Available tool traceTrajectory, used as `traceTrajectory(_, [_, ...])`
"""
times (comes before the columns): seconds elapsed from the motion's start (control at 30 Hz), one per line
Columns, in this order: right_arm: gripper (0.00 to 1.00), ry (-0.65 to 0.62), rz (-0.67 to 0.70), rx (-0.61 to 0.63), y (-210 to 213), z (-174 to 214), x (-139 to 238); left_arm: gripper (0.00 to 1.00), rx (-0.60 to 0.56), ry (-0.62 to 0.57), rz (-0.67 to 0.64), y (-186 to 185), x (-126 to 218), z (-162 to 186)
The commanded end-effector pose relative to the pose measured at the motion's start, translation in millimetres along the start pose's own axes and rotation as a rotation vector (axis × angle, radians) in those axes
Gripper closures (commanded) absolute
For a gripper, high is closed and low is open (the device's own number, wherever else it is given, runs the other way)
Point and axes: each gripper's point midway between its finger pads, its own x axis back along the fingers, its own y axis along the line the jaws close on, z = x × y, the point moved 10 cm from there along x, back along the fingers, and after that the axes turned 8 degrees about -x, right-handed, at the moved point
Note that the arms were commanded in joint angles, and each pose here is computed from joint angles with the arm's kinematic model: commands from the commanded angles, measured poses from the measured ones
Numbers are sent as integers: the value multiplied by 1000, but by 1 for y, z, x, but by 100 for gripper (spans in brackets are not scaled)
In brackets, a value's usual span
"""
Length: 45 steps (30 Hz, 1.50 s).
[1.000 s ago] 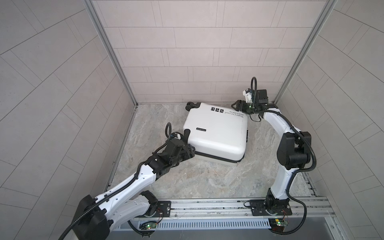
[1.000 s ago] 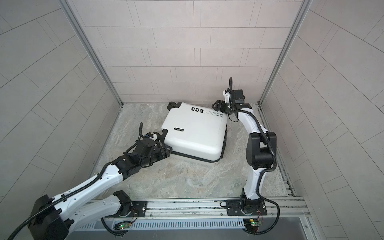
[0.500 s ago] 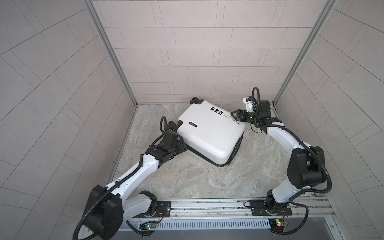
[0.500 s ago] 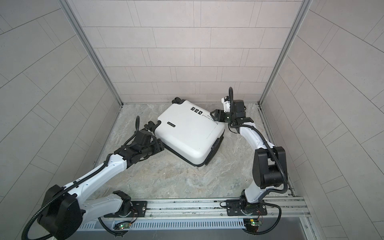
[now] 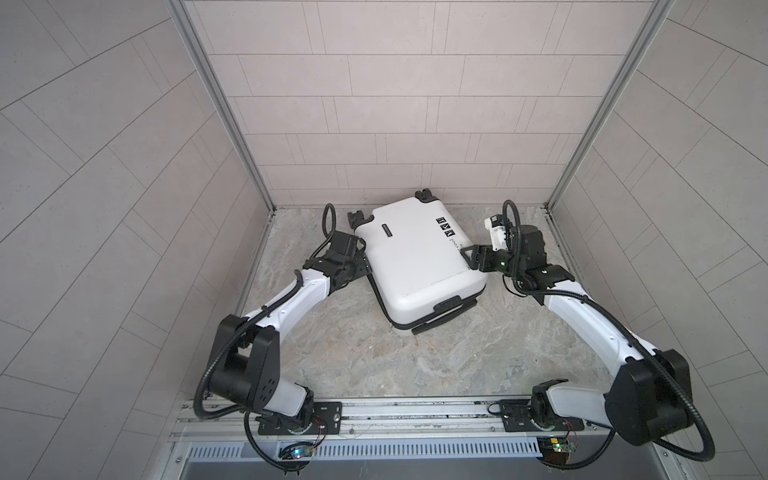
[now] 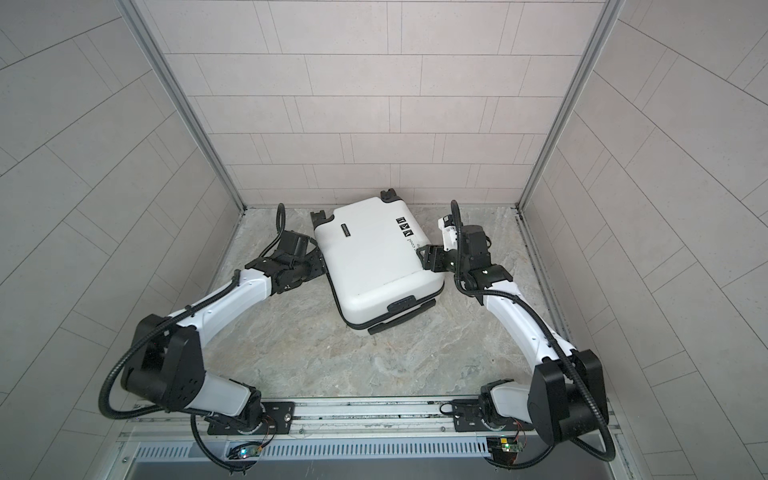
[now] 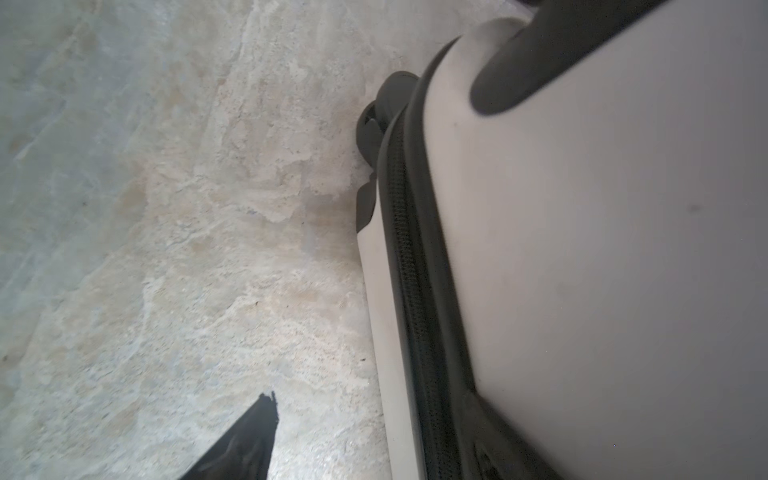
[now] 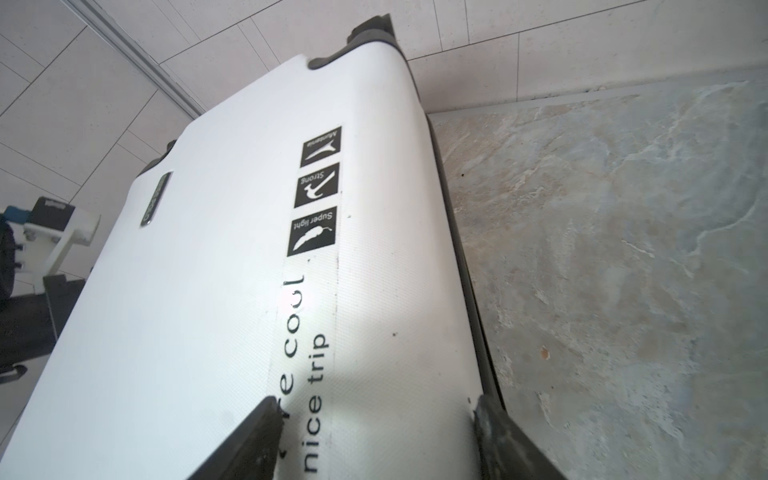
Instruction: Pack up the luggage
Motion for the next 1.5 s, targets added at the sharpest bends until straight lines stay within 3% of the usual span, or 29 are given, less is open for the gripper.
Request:
traceTrajectory(0.0, [25, 242, -119, -52, 15, 50, 3, 23, -98, 43, 330, -58, -13, -7])
traceTrajectory(0.37, [22, 239, -28, -52, 10, 52, 14, 23, -155, 91, 404, -101, -51, -22])
traceTrajectory(0.7, [21, 244, 51, -15, 16, 35, 23, 23, -206, 30, 334, -76, -10, -21])
traceTrajectory(0.93, [25, 260, 77, 31, 25, 40, 52, 24, -256, -16, 296, -30, 42, 15])
traceTrajectory(1.13, [30, 291, 52, 99, 50, 60, 70, 26, -257, -44, 376, -5, 69, 60])
traceTrajectory(1.23, [32, 307, 21, 122, 65, 74, 76, 27, -272, -84, 437, -3, 80, 79])
traceTrajectory(1.47, [33, 361, -31, 163, 85, 112, 57, 26, -445, -108, 516, -23, 83, 110])
